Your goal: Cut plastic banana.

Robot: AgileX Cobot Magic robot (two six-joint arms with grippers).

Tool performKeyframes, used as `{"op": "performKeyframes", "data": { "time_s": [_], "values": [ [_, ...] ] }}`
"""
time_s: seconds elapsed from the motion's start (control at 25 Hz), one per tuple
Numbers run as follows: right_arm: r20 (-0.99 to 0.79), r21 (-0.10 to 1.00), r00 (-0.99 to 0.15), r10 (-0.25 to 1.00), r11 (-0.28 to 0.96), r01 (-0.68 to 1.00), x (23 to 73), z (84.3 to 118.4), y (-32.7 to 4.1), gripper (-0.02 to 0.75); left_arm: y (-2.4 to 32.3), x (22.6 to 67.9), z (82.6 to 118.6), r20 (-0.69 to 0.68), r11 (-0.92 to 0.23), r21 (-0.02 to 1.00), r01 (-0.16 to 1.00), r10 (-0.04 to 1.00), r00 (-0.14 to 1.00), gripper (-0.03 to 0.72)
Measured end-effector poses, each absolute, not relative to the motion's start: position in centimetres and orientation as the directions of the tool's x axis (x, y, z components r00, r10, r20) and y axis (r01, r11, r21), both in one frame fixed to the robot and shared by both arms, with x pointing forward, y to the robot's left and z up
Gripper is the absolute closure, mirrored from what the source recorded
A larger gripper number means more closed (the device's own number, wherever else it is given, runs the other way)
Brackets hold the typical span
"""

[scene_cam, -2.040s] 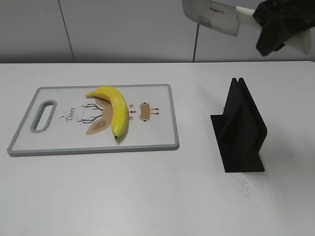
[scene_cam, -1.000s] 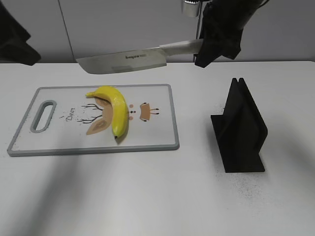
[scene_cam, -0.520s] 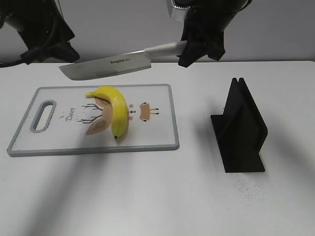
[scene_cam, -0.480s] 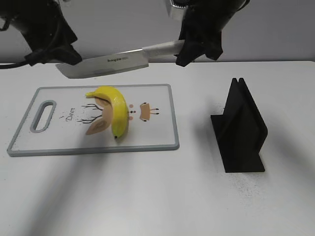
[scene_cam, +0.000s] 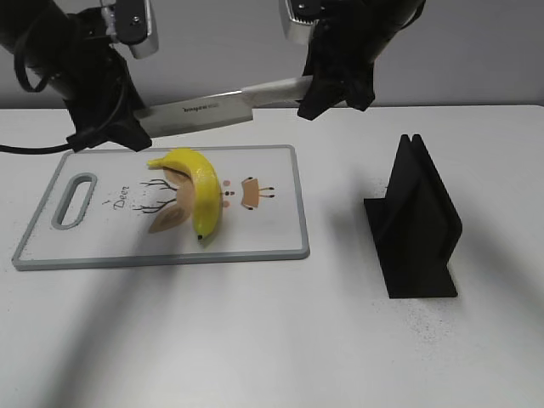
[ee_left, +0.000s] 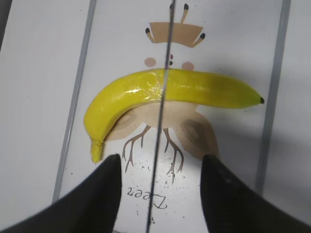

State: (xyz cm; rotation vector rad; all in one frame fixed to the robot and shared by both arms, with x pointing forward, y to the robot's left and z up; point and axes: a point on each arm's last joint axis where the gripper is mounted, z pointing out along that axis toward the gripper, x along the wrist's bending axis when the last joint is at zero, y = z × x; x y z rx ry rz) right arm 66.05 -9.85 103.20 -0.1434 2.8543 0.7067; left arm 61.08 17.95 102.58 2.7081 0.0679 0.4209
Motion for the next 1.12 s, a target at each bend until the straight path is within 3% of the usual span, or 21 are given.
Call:
{"op": "performKeyframes", "data": {
  "time_s": [0.08, 0.24, 0.36, 1.12],
  "values": [
    [-0.223, 0.455, -0.974, -0.040, 0.879, -0.141, 66.1, 103.3, -9.8, 0.573, 17.9, 61.3, 102.4, 0.288, -0.920, 0.392, -0.012, 0.110, 0.951, 0.256],
    [-0.230, 0.455, -0.972, -0.038, 0.879, -0.142, 66.2, 103.2, -9.8, 0.573, 17.9, 61.4, 102.4, 0.298, -0.919, 0.393, -0.014, 0.113, 0.948, 0.566],
    [-0.228, 0.454, -0.973, -0.041, 0.879, -0.143, 66.3, 103.0, -9.8, 0.573, 17.9, 61.4, 102.5, 0.303, -0.919, 0.394, -0.014, 0.115, 0.946, 0.663],
    [-0.240, 0.437, -0.970, -0.029, 0.890, -0.134, 67.6, 100.9, -10.3, 0.573, 17.5, 62.8, 99.6, 0.280, -0.911, 0.412, 0.023, 0.150, 0.948, 0.681]
  ]
}}
